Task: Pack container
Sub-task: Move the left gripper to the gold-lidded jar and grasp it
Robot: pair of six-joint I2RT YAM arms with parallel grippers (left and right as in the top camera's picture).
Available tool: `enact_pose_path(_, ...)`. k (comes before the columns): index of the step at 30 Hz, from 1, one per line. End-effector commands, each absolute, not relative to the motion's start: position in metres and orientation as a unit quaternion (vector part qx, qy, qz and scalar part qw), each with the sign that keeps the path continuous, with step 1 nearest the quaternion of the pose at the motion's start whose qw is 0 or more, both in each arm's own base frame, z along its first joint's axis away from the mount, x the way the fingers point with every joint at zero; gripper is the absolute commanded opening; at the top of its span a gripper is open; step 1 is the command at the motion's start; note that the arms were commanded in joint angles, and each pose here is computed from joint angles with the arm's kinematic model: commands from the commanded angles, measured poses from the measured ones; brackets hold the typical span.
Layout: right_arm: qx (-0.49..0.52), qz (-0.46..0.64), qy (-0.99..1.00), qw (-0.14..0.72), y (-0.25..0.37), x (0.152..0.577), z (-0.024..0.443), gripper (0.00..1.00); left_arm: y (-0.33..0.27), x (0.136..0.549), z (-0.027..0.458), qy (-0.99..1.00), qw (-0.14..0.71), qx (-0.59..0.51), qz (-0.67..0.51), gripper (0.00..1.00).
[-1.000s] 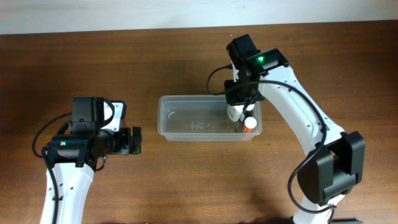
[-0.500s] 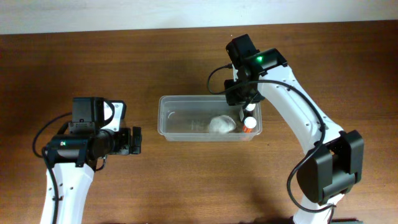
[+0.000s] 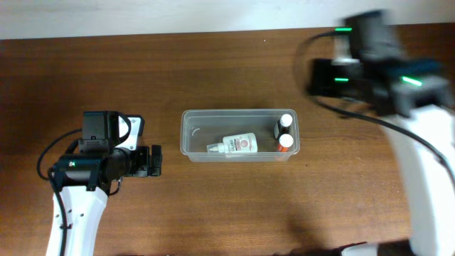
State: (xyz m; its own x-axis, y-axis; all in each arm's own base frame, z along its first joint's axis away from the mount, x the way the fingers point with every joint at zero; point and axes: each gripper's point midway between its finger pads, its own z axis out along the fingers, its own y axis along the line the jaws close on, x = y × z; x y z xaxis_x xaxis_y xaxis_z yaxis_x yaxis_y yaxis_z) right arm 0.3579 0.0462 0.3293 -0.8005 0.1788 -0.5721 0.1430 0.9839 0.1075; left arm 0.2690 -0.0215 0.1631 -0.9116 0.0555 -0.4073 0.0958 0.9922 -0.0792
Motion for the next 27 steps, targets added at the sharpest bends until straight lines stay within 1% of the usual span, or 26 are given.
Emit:
enact_pose_path(1,0.187,0.031,0.937,0.294,-0.018,0.332,0.339,0.99,-0.025,0.273,0.170,0.973,0.217,0.049,-0.056,1.00)
enact_pose_path(3,0.196,0.041,0.943,0.267,-0.035,0.321,0.330,0.99,-0.025,0.274,0.171,0.973,0.218,0.045,-0.058,1.00)
enact_pose_path(5,0.203,0.051,0.950,0.233,-0.048,0.310,0.313,0.99,-0.024,0.276,0.175,0.973,0.223,0.016,-0.062,1.00)
enact_pose_path(7,0.210,0.045,0.959,0.186,-0.060,0.297,0.287,0.99,-0.017,0.281,0.182,0.971,0.233,-0.017,-0.057,1.00)
enact_pose_path(10,0.205,0.047,0.971,0.112,-0.058,0.282,0.239,0.99,0.007,0.296,0.205,0.961,0.260,-0.080,-0.046,1.00)
enact_pose_path(12,0.193,0.053,0.977,0.079,-0.052,0.276,0.213,0.99,0.023,0.310,0.216,0.956,0.272,-0.102,-0.036,1.00)
enact_pose_path(15,0.180,0.064,0.981,0.038,-0.044,0.266,0.170,0.99,0.053,0.332,0.224,0.952,0.267,-0.146,-0.008,1.00)
enact_pose_path(17,0.177,0.064,0.982,0.026,-0.043,0.262,0.157,0.99,0.069,0.356,0.225,0.952,0.259,-0.164,-0.003,1.00)
enact_pose_path(19,0.178,0.065,0.982,0.016,-0.042,0.258,0.148,0.98,0.080,0.376,0.218,0.953,0.248,-0.173,0.000,1.00)
enact_pose_path(22,0.177,0.065,0.982,0.017,-0.042,0.258,0.147,0.99,0.099,0.402,0.184,0.958,0.203,-0.200,0.012,1.00)
enact_pose_path(27,0.177,0.065,0.982,0.017,-0.042,0.258,0.147,0.99,0.115,0.413,0.123,0.965,0.139,-0.220,0.029,1.00)
